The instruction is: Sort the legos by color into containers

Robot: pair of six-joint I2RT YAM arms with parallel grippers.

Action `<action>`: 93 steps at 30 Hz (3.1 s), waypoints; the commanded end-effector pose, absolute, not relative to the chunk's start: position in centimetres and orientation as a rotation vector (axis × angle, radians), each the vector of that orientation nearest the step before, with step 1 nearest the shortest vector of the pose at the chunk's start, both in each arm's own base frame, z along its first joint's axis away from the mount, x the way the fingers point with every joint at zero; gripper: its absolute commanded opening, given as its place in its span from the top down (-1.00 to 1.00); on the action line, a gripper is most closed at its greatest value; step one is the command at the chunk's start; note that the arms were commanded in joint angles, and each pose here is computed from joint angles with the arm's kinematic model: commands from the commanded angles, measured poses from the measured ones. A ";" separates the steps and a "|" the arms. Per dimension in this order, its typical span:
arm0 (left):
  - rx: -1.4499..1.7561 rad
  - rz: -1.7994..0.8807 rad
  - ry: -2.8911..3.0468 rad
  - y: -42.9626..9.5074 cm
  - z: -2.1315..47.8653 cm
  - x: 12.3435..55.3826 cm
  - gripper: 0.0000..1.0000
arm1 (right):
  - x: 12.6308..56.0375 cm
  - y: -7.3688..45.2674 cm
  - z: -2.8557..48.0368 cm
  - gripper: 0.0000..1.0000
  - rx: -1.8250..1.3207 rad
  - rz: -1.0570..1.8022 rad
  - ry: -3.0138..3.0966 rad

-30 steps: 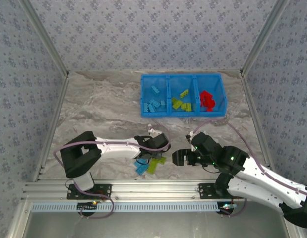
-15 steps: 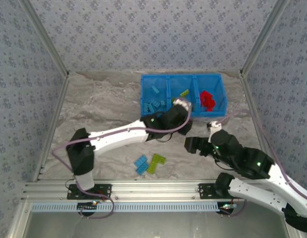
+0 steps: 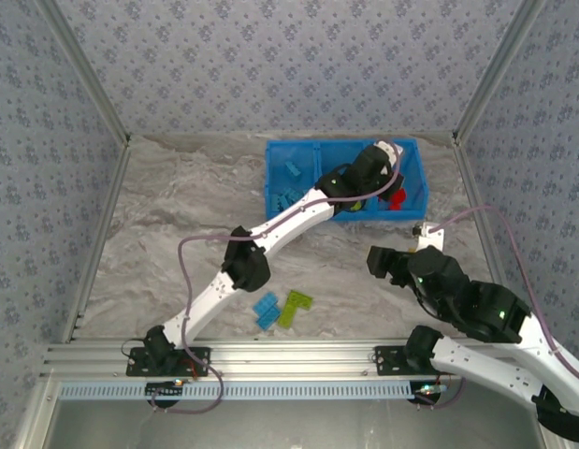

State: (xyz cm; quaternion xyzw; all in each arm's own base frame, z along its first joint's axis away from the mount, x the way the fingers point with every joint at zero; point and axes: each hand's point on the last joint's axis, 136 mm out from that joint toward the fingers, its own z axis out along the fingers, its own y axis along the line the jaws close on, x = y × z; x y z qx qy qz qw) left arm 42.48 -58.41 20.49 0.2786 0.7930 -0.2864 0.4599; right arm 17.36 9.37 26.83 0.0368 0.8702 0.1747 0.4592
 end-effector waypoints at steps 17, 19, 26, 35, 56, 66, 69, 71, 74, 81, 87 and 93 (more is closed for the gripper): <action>0.857 -0.630 1.952 -55.5 26.1 38.9 -0.19 | 16.8 8.9 24.5 -0.88 0.014 0.371 2.197; 0.858 -0.630 1.917 -54.3 27.7 38.2 -0.21 | 16.5 9.3 24.0 -0.88 -0.026 0.378 2.223; 0.569 -0.705 1.801 -39.9 31.3 34.7 -0.31 | 16.3 13.3 21.4 -0.88 -0.232 0.423 2.345; 0.684 -0.386 1.927 -25.0 29.0 20.5 -0.63 | 14.3 23.1 13.6 -0.87 -0.542 0.555 2.593; 0.669 -0.469 2.457 -18.9 17.4 10.4 -0.98 | 13.7 28.3 3.6 -0.65 -1.251 0.202 2.542; 0.616 -0.462 2.440 -18.9 17.4 11.0 -0.98 | 14.9 29.0 2.6 0.12 -1.257 0.249 2.558; 0.609 -0.466 2.433 -19.1 17.5 11.1 -0.99 | 15.2 28.4 2.9 0.24 -1.238 0.215 2.552; 0.599 -0.479 2.424 -19.3 17.7 11.2 -0.98 | 15.6 27.6 3.6 0.31 -1.203 0.193 2.543; 0.577 -0.511 2.399 -19.8 18.2 11.5 -0.99 | 16.1 26.6 5.1 0.43 -1.121 0.199 2.511; 0.436 -0.576 2.313 -20.8 20.8 13.0 -0.99 | 20.8 23.4 13.2 0.48 -0.724 0.278 2.353; 0.303 -0.479 2.328 -19.0 19.8 14.0 -0.98 | 29.7 18.1 18.7 0.48 -0.264 0.299 2.217; 0.192 -0.429 2.409 -17.3 17.4 13.6 -0.98 | 38.4 16.4 17.0 0.49 -0.120 0.214 2.320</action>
